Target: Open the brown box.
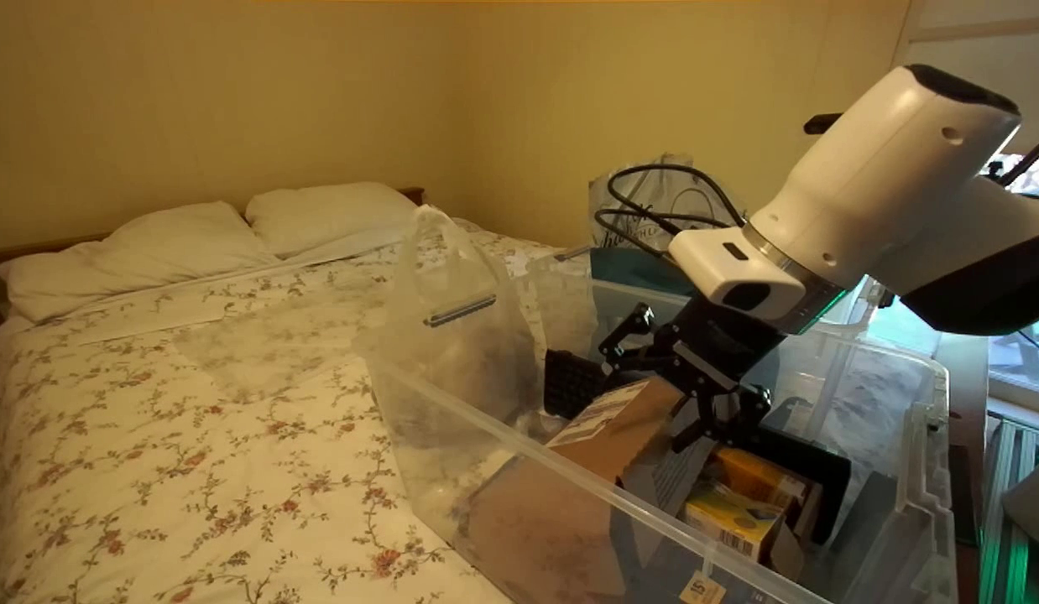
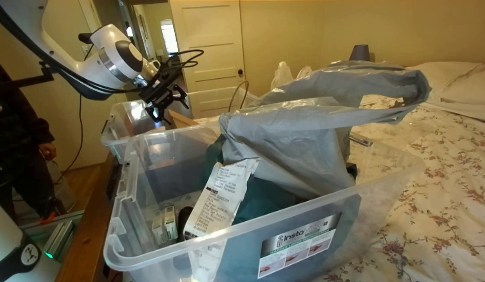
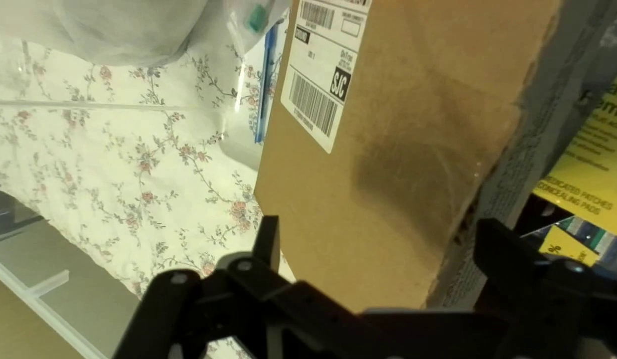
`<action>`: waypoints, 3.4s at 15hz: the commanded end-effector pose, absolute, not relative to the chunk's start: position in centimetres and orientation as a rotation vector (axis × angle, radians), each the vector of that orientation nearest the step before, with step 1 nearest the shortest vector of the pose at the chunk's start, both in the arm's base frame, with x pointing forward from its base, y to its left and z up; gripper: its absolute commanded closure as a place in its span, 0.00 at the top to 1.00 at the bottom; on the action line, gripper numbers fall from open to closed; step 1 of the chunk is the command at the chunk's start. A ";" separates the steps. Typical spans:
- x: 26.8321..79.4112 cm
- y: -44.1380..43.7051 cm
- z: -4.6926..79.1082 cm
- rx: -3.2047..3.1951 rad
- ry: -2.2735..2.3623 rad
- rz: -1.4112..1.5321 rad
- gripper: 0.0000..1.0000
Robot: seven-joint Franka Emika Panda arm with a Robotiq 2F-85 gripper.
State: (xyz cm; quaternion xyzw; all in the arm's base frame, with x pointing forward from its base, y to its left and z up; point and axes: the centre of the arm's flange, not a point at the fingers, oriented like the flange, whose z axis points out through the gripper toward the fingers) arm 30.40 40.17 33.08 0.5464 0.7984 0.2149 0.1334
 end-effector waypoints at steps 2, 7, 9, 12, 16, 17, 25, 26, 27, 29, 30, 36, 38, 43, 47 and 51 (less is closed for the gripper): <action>32.5 43.6 31.8 1.533 2.211 0.689 1.00; 35.7 46.8 31.7 1.439 2.062 0.779 1.00; 37.4 48.6 31.6 1.409 1.998 0.804 1.00; 39.8 50.9 31.2 1.368 1.911 0.814 1.00; 42.6 51.7 31.5 1.368 1.784 0.829 1.00; 43.1 51.3 31.8 1.382 1.757 0.832 1.00; 46.5 50.8 29.3 1.440 1.681 0.790 1.00; 46.7 51.0 28.7 1.440 1.679 0.788 1.00; 47.1 51.4 28.3 1.442 1.674 0.791 1.00; 47.6 52.0 27.8 1.453 1.666 0.800 1.00; 47.4 52.0 27.8 1.459 1.664 0.803 1.00; 39.7 45.8 33.2 1.627 1.655 0.878 1.00; 37.6 44.2 34.9 1.730 1.677 0.888 1.00; 31.9 38.7 37.4 1.962 1.846 0.825 1.00; 27.9 34.4 36.4 2.087 2.073 0.848 1.00; 29.2 37.0 33.1 2.079 2.056 0.889 1.00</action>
